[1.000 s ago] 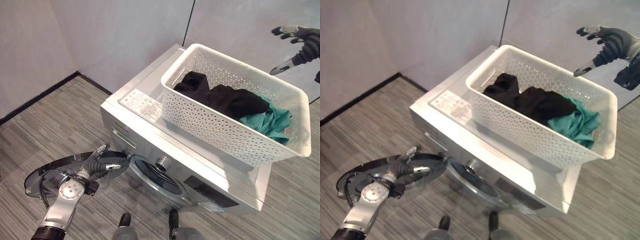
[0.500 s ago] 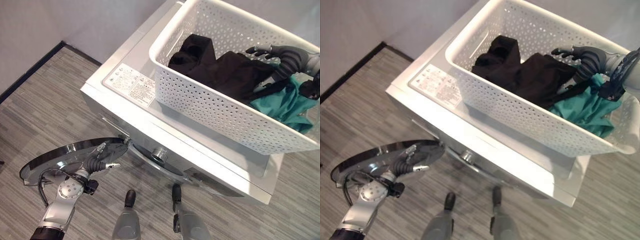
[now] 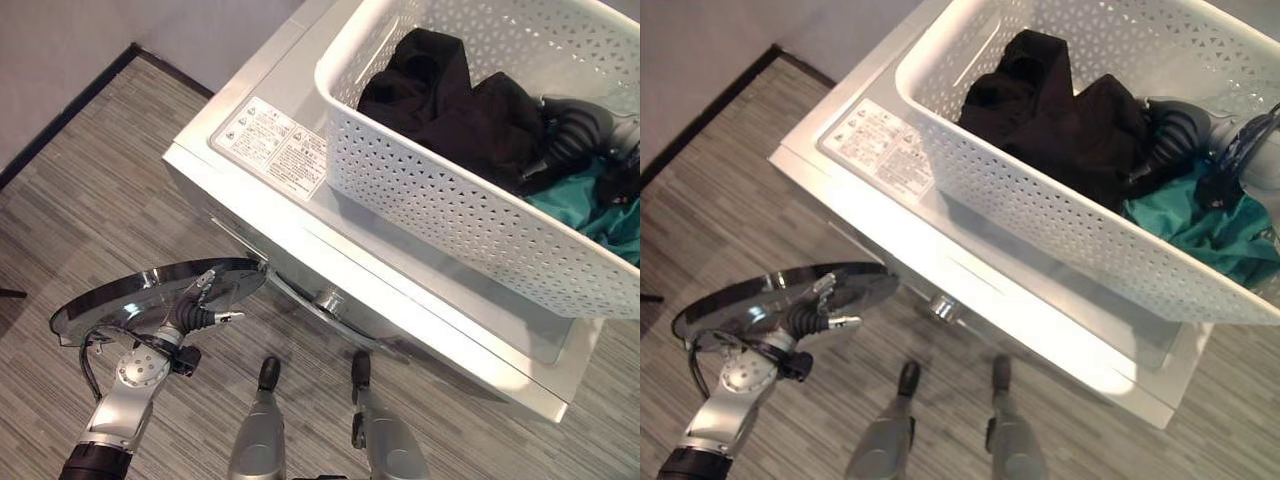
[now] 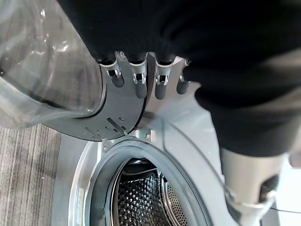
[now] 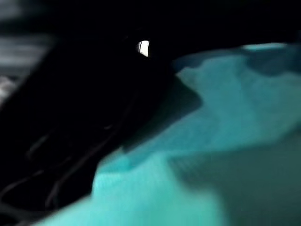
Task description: Grab the laundry basket,head to the washer,open it,put in the laundry and shut it.
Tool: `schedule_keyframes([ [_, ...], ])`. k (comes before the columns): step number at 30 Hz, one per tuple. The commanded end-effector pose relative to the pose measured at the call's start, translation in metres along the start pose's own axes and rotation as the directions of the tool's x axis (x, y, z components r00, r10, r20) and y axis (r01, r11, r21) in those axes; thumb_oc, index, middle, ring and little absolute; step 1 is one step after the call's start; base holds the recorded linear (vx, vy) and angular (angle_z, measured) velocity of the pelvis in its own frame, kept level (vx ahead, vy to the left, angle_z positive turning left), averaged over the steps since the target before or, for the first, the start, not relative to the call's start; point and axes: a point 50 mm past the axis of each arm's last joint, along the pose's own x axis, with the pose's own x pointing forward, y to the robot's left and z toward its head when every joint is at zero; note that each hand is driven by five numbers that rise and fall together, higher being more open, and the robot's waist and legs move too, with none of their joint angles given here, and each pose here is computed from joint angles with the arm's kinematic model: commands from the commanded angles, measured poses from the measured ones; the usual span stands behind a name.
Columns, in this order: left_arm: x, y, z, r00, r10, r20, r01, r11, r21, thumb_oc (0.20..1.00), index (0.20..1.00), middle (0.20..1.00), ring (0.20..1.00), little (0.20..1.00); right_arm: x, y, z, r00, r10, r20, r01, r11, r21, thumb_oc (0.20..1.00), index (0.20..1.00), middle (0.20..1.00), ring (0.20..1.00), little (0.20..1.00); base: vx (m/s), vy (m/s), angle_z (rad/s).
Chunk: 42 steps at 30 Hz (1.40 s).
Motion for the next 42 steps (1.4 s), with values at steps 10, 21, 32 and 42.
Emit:
schedule_keyframes([
  [10,-0.010,0.013,0.008,0.997,0.057,0.052,-0.061,0.996,0.071,1.000,1.000,1.000,1.000,1.000,-0.002,0.043,-0.002,0.980,0.199,-0.004,-0.199,0.976,-0.086,0.200,0.200,0.200,0.200,0.200,0.01,-0.036,0.07],
  [21,-0.007,0.016,0.009,0.995,0.091,0.050,-0.094,0.994,0.058,1.000,1.000,1.000,1.000,1.000,-0.010,-0.004,0.006,0.978,-0.203,0.055,0.202,0.979,0.024,0.200,0.200,0.200,0.200,0.200,0.00,-0.006,0.02],
  [32,-0.011,0.031,0.001,0.992,0.126,0.025,-0.128,0.989,0.072,1.000,1.000,1.000,1.000,1.000,-0.050,-0.108,0.038,0.713,-0.681,0.170,0.692,0.721,-0.013,0.200,0.200,0.200,0.200,0.200,0.02,-0.011,-0.03],
  [42,-0.016,0.039,-0.003,0.984,0.175,0.020,-0.176,0.979,0.101,1.000,1.000,1.000,1.000,1.000,-0.083,-0.170,0.049,0.379,-0.911,0.159,0.923,0.362,-0.129,0.200,0.200,0.200,0.200,0.200,0.05,-0.004,-0.01],
])
